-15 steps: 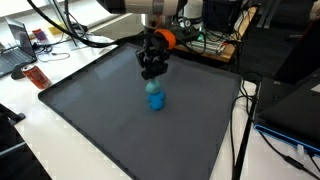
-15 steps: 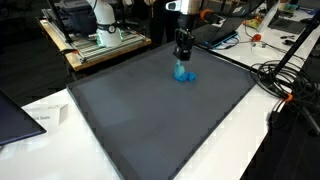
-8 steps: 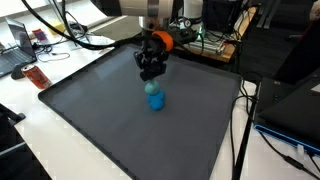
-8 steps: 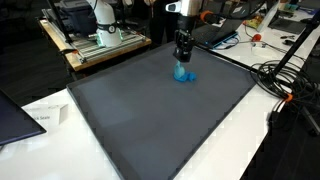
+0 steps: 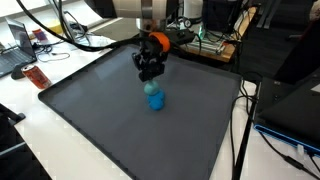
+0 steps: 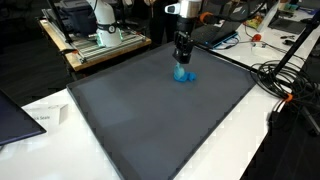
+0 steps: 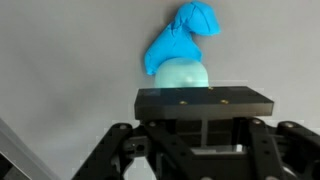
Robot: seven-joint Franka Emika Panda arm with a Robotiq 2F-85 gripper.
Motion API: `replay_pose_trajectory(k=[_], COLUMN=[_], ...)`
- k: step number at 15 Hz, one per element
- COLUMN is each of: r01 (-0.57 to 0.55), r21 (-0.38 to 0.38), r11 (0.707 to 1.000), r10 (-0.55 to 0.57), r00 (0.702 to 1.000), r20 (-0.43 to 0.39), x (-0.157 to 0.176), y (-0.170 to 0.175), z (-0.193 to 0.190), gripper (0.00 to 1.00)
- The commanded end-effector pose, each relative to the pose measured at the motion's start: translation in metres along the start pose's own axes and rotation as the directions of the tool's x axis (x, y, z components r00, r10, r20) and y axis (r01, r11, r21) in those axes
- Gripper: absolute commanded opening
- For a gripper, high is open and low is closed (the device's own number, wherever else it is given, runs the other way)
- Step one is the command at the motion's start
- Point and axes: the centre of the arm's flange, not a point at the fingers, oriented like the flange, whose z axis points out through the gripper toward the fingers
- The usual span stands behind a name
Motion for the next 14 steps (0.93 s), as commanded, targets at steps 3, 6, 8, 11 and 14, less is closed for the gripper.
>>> replay_pose_trajectory(k=[3, 6, 8, 11, 14], r01=[-0.002, -0.002, -0.001, 0.002, 0.009], r21=[-0.082, -0.096, -0.105, -0.106, -0.094], r11=[0.997, 0.995, 0.994, 0.994, 0.996], r10=[0.002, 0.002, 0.001, -0.002, -0.009], r00=[1.0, 1.0, 1.0, 1.0, 1.0], r20=[0.006, 0.003, 0.0, 0.0, 0.002], x=[-0.009, -0.009, -0.009, -0.008, -0.01], y=[-0.025, -0.024, -0.023, -0.022, -0.021], z=[0.038, 0.044, 0.048, 0.048, 0.043], gripper=[0.28, 0.28, 0.28, 0.28, 0.28])
